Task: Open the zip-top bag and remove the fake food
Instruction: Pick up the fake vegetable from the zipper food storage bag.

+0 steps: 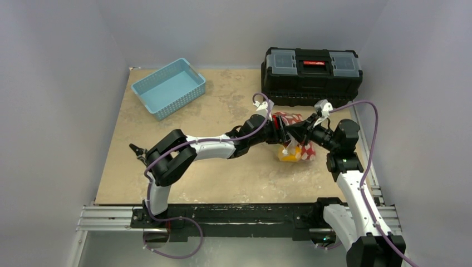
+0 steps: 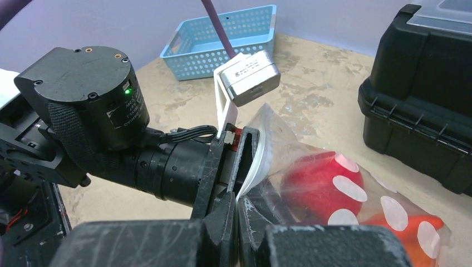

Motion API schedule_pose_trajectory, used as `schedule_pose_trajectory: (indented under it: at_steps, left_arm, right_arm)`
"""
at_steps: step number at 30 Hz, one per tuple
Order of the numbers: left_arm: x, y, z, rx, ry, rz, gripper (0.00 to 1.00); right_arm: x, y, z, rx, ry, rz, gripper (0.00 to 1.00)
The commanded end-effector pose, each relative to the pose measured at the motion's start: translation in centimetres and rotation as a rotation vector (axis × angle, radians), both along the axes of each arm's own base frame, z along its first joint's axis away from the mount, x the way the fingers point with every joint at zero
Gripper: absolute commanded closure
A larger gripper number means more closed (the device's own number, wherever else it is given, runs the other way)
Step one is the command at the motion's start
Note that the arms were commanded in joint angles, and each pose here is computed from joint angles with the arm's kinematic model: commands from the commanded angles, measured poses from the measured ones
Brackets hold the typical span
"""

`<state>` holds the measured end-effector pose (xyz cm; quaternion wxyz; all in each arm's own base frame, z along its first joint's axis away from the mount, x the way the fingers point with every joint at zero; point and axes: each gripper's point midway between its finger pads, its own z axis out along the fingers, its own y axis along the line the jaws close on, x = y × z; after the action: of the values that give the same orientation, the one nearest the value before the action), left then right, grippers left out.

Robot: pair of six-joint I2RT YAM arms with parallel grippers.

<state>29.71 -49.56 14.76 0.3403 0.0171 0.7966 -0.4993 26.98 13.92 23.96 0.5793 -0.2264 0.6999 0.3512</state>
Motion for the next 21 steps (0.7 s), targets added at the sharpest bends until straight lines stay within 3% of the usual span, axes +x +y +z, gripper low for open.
schedule_pose_trajectory:
  at_steps: [1, 6, 12, 21]
  left_arm:
    - [0.5, -0.8, 2.5, -0.057, -0.054, 0.002, 0.52]
    - [0.2, 0.1, 3.3, -0.043, -0.084, 0.001, 0.67]
    - [-0.4, 1.3, 4.7, -0.027, -0.122, -0.003, 0.78]
    - [-1.4, 2.9, 5.2, 0.027, -0.143, -0.023, 0.86]
  right_arm:
    - [-0.7, 0.9, 3.0, 0.008, -0.099, 0.064, 1.00]
    - [-0.4, 0.7, 3.0, 0.003, -0.103, 0.051, 1.00]
    - [-0.3, 0.6, 3.0, -0.002, -0.106, 0.039, 1.00]
    - [0.5, 0.0, 2.8, -0.016, -0.105, -0.013, 1.00]
